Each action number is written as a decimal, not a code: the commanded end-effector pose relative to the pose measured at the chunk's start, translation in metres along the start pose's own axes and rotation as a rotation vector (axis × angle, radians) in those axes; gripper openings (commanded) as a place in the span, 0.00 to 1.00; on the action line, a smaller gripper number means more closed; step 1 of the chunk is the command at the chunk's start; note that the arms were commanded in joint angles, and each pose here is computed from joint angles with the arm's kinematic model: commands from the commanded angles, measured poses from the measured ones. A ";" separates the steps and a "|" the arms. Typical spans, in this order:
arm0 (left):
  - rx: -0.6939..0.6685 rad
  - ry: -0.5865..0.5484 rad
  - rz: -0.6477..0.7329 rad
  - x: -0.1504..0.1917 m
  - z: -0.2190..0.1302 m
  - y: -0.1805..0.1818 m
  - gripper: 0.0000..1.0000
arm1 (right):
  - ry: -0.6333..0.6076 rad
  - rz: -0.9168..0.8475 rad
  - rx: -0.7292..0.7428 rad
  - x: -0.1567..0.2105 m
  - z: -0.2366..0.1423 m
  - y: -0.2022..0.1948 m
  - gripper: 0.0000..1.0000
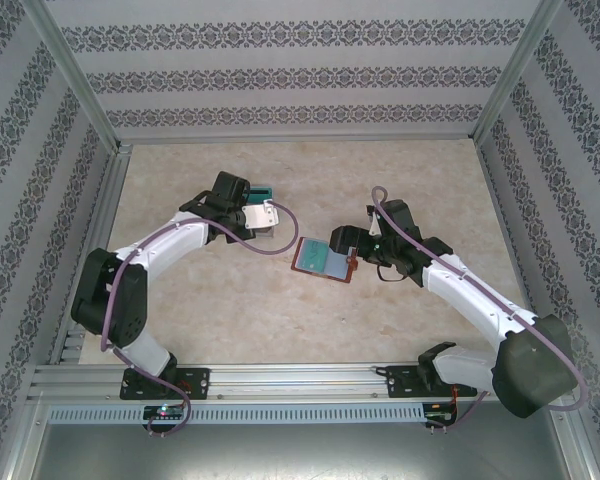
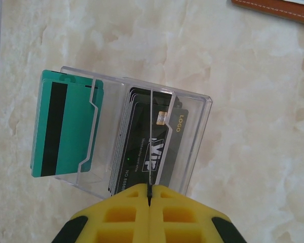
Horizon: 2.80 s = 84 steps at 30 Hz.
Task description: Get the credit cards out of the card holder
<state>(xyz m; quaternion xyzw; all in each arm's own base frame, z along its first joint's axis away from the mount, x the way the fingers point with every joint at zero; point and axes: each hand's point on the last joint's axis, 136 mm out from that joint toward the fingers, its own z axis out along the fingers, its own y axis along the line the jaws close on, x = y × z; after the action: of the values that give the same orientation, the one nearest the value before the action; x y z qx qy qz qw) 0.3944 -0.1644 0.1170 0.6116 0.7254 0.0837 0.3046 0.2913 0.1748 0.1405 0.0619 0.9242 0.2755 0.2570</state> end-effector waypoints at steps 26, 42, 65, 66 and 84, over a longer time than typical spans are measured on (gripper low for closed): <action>-0.022 0.047 -0.034 0.017 0.029 0.024 0.06 | 0.023 0.029 0.039 0.001 0.010 -0.011 0.98; 0.006 0.044 0.004 0.012 0.020 0.029 0.02 | 0.036 0.036 0.039 0.002 0.015 -0.012 0.98; -0.041 0.060 0.000 0.016 0.022 0.051 0.07 | 0.051 0.049 0.043 0.005 0.022 -0.015 0.98; -0.039 0.064 0.002 0.017 0.024 0.050 0.07 | 0.052 0.049 0.041 0.004 0.023 -0.014 0.98; -0.066 0.112 -0.034 0.035 0.044 0.059 0.30 | 0.066 0.051 0.041 0.002 0.029 -0.013 0.98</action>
<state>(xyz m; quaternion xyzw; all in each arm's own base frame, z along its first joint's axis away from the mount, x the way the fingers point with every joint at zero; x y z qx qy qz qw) 0.4494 -0.1336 0.0885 0.5945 0.7488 0.1196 0.2674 0.2963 0.1751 0.1044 0.0757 0.9406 0.2532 0.2131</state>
